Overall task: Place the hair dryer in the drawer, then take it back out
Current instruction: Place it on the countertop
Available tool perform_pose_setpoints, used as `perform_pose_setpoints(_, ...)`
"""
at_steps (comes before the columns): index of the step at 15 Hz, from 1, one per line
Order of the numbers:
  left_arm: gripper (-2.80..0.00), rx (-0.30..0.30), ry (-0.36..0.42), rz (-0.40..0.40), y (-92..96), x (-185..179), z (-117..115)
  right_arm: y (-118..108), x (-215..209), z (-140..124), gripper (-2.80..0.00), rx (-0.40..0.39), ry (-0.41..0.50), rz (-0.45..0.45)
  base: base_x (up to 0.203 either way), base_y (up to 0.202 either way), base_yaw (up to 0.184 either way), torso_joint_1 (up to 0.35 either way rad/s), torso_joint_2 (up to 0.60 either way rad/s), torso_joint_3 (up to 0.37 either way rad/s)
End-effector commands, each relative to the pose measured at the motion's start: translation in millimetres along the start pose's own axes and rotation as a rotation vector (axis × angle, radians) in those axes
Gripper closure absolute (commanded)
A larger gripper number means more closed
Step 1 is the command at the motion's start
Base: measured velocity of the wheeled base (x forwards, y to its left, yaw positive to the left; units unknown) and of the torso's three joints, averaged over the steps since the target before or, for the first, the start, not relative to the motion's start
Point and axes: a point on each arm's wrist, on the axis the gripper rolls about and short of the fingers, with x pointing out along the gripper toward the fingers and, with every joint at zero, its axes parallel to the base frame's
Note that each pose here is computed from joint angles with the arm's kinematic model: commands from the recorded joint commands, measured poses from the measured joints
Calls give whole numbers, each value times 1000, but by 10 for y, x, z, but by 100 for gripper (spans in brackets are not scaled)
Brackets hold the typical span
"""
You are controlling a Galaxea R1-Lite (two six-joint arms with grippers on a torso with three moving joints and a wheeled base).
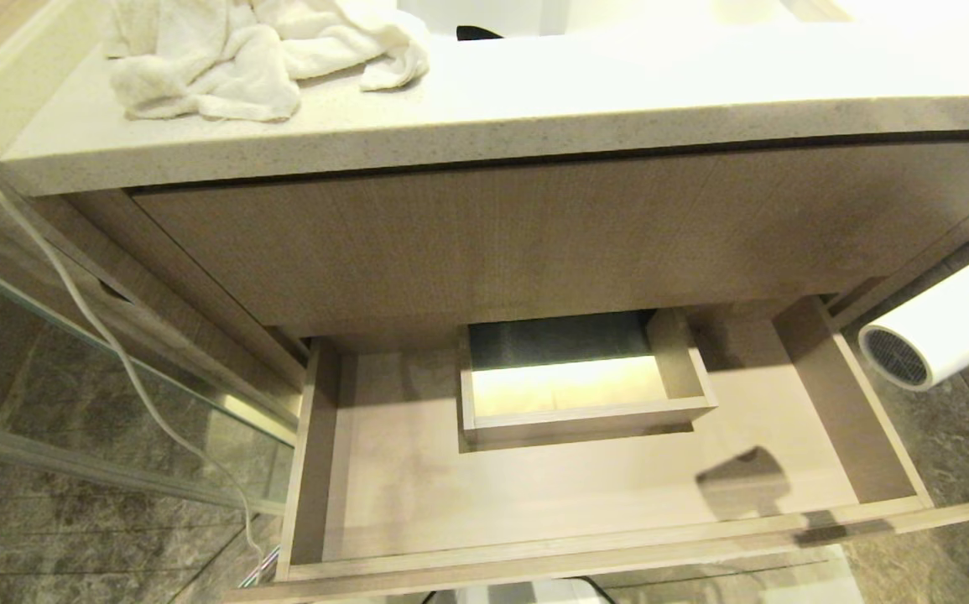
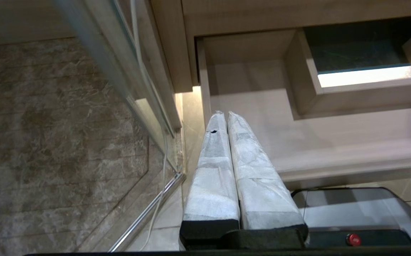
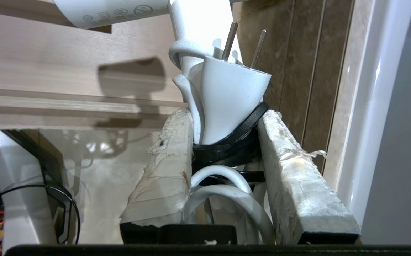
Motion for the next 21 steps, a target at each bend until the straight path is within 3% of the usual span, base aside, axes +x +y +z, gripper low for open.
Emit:
perform_pose_setpoints(1, 0, 0, 3, 0, 0, 1, -5, -9, 7, -1, 0, -1, 4, -5, 0, 0, 0, 476, -486, -227)
perform_pose_setpoints(14, 0, 0, 3, 0, 0, 1, -5, -94, 24, 39, 0, 14, -7, -55, 0, 0, 0, 319, -551, -256)
perform_pose_setpoints(21, 0, 0, 2, 0, 0, 0, -2, -215, 97, 137, 0, 18, -22, -98, 0, 0, 0, 175, -332, -159)
